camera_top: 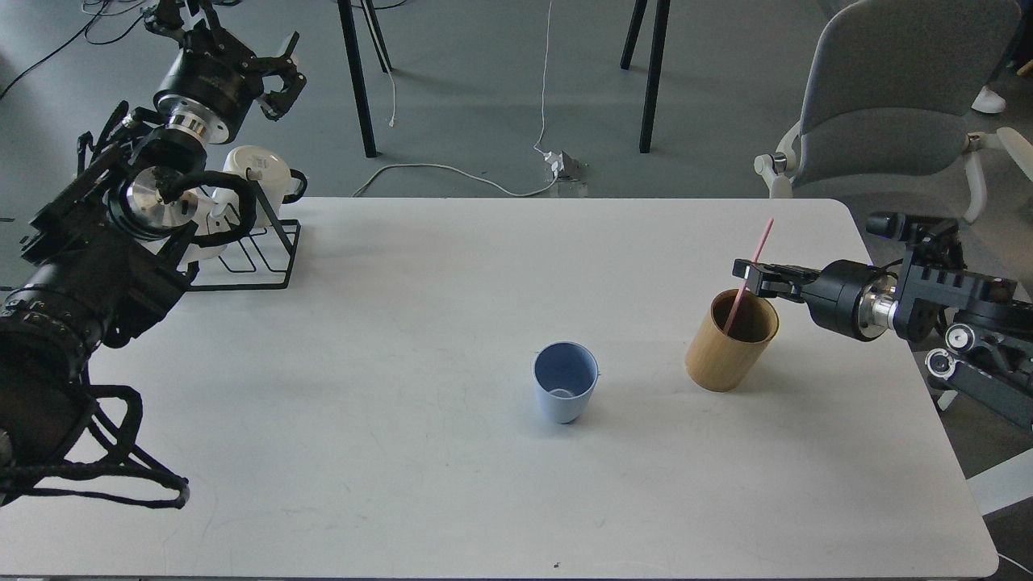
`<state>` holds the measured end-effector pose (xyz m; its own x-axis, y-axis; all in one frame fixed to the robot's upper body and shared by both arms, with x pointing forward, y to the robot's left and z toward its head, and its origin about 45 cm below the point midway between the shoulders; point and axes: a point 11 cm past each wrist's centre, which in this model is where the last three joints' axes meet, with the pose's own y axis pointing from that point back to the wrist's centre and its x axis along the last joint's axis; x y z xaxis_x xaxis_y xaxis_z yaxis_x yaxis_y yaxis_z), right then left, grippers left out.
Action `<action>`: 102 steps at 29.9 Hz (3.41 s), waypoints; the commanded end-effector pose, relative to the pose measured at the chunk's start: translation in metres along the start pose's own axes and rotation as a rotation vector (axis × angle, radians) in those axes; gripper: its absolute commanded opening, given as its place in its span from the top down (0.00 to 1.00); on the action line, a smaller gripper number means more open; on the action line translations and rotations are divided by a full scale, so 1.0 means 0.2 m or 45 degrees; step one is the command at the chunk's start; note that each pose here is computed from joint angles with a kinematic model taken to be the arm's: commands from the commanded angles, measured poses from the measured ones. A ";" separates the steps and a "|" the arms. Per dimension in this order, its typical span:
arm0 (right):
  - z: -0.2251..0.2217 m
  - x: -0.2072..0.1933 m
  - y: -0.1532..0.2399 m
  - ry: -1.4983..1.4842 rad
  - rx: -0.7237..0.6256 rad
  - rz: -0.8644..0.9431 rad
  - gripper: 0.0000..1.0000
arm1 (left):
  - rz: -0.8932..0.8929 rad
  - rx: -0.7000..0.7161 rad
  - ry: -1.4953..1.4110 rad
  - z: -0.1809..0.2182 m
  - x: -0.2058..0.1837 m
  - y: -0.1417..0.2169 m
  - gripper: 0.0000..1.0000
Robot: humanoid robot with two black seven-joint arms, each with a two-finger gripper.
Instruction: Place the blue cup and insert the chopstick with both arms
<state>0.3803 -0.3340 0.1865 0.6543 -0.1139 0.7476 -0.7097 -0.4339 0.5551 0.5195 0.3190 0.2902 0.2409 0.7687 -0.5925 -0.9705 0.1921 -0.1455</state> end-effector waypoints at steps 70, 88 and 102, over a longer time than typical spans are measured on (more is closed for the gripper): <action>-0.85 -0.02 -0.36 0.079 0.466 -0.268 0.72 | -0.003 -0.029 -0.020 0.07 0.01 0.00 0.01; -0.60 0.98 0.15 -0.695 0.675 0.444 0.00 | 0.000 -0.036 -0.024 0.08 0.02 0.00 0.01; 0.09 1.03 0.29 -1.769 0.753 0.864 0.00 | 0.003 -0.023 -0.009 0.03 0.01 0.01 0.01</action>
<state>0.4814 -0.3816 0.3791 0.2858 -0.9475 -0.1436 -0.9507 -0.2614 -0.1669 0.5186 0.3288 0.2946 0.2354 0.7770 -0.5838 -0.9717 0.1751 -0.1587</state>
